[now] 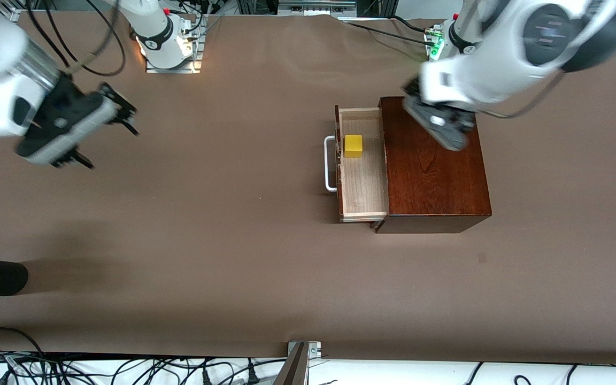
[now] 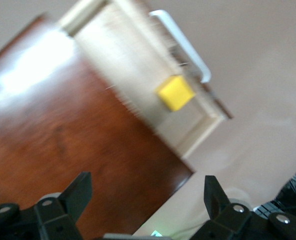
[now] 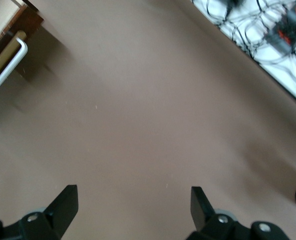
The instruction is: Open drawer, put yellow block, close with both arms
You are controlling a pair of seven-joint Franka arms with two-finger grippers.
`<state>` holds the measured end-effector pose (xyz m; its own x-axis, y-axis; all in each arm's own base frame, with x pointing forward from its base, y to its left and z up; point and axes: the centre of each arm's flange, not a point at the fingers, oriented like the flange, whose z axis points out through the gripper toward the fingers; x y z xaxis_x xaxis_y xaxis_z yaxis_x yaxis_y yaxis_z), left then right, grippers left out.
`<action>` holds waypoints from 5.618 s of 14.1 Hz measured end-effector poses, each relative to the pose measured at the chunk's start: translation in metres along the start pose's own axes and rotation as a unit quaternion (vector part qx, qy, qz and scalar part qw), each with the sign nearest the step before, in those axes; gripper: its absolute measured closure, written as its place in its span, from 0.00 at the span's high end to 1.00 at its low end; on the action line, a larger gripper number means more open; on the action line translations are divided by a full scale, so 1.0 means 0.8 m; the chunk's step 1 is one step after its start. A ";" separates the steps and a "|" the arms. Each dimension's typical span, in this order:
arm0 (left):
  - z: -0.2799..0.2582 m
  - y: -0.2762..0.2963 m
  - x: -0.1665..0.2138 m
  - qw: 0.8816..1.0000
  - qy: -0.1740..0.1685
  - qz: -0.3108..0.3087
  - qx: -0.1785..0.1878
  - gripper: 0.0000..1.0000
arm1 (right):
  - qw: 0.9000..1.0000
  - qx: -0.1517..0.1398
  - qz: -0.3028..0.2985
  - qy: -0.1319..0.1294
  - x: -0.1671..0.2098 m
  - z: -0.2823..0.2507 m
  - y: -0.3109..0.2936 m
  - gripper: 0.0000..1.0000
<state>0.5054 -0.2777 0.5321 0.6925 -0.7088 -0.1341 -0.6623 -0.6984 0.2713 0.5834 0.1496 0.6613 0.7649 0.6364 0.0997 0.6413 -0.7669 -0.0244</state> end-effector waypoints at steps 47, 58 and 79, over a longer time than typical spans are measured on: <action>0.271 -0.003 0.159 0.912 -0.162 0.374 0.049 1.00 | 0.984 -0.001 0.177 -0.035 -0.064 0.084 0.044 1.00; -0.028 -0.096 0.045 0.953 -0.044 0.277 0.116 1.00 | 0.984 -0.001 0.173 -0.036 -0.061 0.085 0.040 1.00; -0.142 -0.214 -0.196 0.929 0.115 -0.338 0.096 1.00 | 0.983 -0.002 0.180 -0.033 -0.064 0.083 0.046 1.00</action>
<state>0.5432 -0.0358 0.6151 0.9970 -0.0771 0.0010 -0.0771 -0.9968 0.0203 0.5718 0.0944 0.5894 0.9447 0.3274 0.0196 0.3279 -0.9438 -0.0425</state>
